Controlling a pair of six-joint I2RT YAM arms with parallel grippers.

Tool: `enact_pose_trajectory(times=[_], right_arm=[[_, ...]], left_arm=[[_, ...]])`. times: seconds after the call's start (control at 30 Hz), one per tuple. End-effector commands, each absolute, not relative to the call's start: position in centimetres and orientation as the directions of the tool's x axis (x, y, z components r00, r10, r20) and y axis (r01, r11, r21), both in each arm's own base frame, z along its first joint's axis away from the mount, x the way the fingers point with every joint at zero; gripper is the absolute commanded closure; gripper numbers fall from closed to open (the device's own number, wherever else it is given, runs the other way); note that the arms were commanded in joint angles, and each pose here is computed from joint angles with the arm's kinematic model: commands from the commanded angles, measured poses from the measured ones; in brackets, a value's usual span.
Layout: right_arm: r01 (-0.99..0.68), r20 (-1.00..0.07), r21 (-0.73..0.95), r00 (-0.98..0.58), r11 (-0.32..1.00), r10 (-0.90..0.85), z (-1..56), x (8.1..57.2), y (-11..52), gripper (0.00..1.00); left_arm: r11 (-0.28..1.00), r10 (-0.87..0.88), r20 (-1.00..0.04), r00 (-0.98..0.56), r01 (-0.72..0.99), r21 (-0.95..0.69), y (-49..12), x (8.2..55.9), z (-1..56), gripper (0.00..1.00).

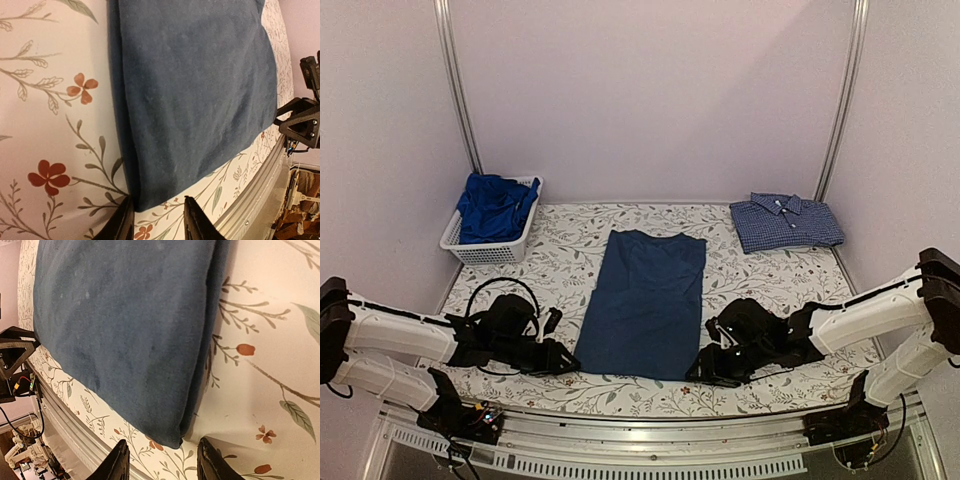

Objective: Fold and stack the mixed laundry pile
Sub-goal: Pick up the 2/3-rectangle-folded T-shirt from the center of the board.

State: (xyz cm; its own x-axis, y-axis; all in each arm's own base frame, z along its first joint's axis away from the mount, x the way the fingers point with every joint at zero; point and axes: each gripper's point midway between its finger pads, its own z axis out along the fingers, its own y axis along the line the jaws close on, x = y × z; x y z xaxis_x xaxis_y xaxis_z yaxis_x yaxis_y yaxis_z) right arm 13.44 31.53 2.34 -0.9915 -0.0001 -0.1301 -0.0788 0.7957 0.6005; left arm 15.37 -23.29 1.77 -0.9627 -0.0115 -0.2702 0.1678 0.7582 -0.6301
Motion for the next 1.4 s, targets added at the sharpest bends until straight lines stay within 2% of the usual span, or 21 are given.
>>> enact_pose_trajectory(times=[0.0,0.13,0.43,0.5,0.73,0.97,1.07,1.1,1.2,1.37], right_arm=[[-0.023,-0.103,0.403,-0.994,0.915,0.021,-1.4,12.9,26.4,0.55],[-0.054,-0.099,0.409,-0.995,0.911,-0.014,-1.8,13.3,27.7,0.61],[-0.053,-0.073,0.42,-0.997,0.906,-0.024,-2.3,12.6,27.6,0.92],[-0.061,-0.07,0.434,-0.997,0.899,-0.034,-2.2,12.5,27.9,0.99],[-0.071,-0.07,0.436,-0.997,0.897,-0.045,-1.9,12.2,28.0,1.0],[-0.07,-0.062,0.444,-0.997,0.894,-0.048,-1.7,11.6,27.4,1.0],[-0.073,-0.065,0.443,-0.997,0.893,-0.049,-1.7,11.6,27.4,1.0],[-0.072,-0.064,0.444,-0.997,0.893,-0.049,-1.7,11.6,27.4,1.0],[-0.071,-0.063,0.446,-0.997,0.892,-0.049,-1.8,11.6,27.5,1.0],[-0.073,-0.061,0.447,-0.997,0.892,-0.051,-1.8,11.5,27.5,1.0]], left_arm=[[0.824,0.026,-0.161,-0.987,0.113,-0.555,-21.0,12.6,-1.3,0.66],[0.826,0.035,-0.158,-0.987,0.117,-0.551,-21.1,12.5,-1.4,0.66],[0.83,0.021,-0.145,-0.989,0.098,-0.549,-20.6,12.0,-1.3,0.71],[0.828,0.027,-0.154,-0.988,0.108,-0.55,-20.8,12.2,-1.1,0.76],[0.819,0.038,-0.173,-0.984,0.13,-0.559,-21.2,12.5,-0.8,1.0],[0.812,0.039,-0.188,-0.981,0.14,-0.566,-21.4,12.4,-0.1,1.0],[0.827,0.027,-0.189,-0.982,0.129,-0.547,-21.0,12.6,-0.2,0.78],[0.827,0.026,-0.192,-0.981,0.129,-0.547,-21.0,12.6,-0.2,0.75],[0.82,0.031,-0.193,-0.981,0.136,-0.557,-21.5,12.8,-0.3,0.72],[0.817,0.057,-0.204,-0.977,0.163,-0.553,-22.3,13.4,-0.5,0.72]])
